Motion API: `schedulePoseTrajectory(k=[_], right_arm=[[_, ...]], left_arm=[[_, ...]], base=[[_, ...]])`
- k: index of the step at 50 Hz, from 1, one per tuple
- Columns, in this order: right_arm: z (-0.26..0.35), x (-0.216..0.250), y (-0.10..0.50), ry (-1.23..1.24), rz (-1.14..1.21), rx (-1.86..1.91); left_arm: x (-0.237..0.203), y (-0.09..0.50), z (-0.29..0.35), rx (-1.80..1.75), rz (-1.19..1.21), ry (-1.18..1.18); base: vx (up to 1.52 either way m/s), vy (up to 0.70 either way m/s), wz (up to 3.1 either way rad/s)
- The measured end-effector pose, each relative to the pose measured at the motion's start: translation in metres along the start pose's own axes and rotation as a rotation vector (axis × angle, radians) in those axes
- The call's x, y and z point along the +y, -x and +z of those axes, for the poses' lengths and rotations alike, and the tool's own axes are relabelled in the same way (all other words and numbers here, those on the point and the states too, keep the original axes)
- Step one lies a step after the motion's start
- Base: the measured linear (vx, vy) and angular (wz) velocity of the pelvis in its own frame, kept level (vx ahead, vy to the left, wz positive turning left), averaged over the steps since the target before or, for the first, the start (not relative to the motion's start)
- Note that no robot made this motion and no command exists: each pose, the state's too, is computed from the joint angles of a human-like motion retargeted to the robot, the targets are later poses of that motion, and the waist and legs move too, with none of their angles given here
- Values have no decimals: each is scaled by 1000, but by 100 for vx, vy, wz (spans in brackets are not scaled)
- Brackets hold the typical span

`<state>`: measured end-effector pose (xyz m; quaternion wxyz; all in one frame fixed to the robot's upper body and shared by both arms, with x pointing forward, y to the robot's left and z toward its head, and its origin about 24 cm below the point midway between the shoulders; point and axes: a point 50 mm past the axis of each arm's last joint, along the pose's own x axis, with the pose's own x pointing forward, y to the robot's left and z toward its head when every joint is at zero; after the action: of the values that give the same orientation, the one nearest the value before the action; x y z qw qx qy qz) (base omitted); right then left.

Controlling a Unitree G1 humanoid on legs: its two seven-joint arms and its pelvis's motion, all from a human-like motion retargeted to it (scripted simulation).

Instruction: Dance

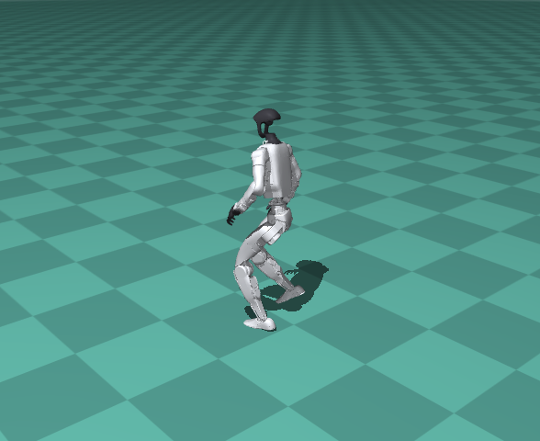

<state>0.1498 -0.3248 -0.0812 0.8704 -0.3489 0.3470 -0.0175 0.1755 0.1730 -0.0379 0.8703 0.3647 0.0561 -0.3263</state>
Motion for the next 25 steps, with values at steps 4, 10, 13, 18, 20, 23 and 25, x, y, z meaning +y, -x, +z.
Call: schedulePoseTrajectory(k=[4,10,13,18,20,23,25], right_arm=[[-22,8,7,36,34,101],[-48,41,24,72,148,198],[-55,57,32,71,204,219],[-56,71,38,37,248,220],[-52,73,37,20,248,204],[-41,71,31,-1,227,156],[-31,67,25,-8,204,112]], left_arm=[[-8,-5,-16,89,-51,-44],[-25,-14,-30,175,-82,-34],[-32,-14,-33,198,-83,1],[-38,-7,-43,262,-57,85],[-38,-2,-49,299,-29,125],[-38,8,-60,371,40,198],[-37,16,-68,425,102,258]], base=[[-1,10,-20],[0,-2,-6],[3,-17,-1],[4,-29,-4],[2,-38,-19],[1,-41,-41],[1,-40,-61]])
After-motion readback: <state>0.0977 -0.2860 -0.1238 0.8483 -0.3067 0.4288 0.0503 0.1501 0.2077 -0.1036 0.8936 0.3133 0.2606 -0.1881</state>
